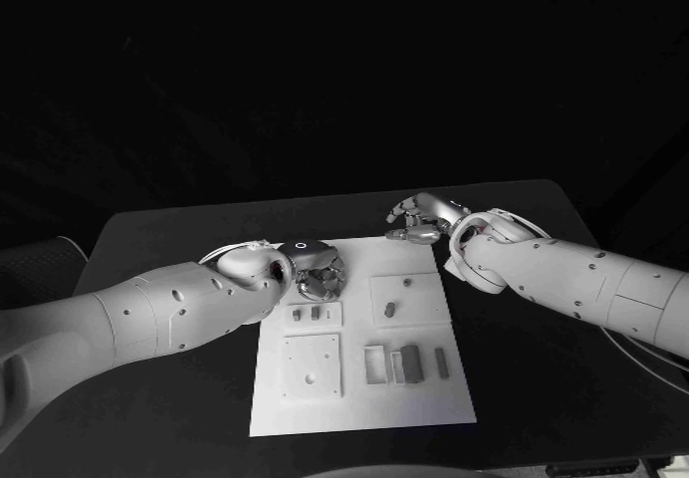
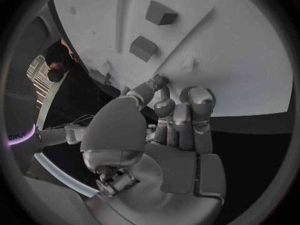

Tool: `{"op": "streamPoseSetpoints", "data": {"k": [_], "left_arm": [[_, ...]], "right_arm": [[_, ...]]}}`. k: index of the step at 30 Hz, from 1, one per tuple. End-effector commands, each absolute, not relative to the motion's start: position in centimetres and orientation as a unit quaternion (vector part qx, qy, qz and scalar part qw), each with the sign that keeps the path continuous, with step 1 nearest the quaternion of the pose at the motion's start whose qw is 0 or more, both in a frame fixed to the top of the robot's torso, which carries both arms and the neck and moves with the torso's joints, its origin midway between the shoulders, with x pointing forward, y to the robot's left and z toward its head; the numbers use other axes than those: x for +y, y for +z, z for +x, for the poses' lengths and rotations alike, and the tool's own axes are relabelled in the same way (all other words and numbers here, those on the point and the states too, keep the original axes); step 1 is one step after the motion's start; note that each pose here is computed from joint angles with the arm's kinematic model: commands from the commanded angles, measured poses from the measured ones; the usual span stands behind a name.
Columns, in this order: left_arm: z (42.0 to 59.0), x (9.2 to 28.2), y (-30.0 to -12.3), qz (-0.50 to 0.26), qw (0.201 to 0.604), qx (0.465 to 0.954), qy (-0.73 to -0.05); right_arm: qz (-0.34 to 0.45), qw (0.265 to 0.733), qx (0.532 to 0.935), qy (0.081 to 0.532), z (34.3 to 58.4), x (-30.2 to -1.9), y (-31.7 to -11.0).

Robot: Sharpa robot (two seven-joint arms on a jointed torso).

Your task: Assemble the parts on the task board

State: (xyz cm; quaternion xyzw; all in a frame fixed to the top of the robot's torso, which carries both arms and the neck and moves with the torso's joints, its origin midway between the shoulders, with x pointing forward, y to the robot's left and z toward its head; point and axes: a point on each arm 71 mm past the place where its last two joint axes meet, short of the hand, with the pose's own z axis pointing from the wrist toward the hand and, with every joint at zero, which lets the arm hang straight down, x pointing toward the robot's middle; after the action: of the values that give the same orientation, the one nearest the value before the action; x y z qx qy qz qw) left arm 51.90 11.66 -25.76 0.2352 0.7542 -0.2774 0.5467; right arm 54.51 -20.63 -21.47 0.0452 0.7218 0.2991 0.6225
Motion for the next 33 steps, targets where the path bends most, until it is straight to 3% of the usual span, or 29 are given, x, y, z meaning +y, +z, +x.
{"op": "streamPoseSetpoints", "data": {"k": [1,33], "left_arm": [[51.87,11.59,-25.76,0.234,0.546,0.754,-0.281],[52.15,12.07,-25.81,0.225,0.548,0.758,-0.272]], "right_arm": [[0.041,0.623,0.720,0.305,54.43,-20.47,-21.42],[0.041,0.622,0.720,0.305,54.47,-20.47,-21.44]]}}
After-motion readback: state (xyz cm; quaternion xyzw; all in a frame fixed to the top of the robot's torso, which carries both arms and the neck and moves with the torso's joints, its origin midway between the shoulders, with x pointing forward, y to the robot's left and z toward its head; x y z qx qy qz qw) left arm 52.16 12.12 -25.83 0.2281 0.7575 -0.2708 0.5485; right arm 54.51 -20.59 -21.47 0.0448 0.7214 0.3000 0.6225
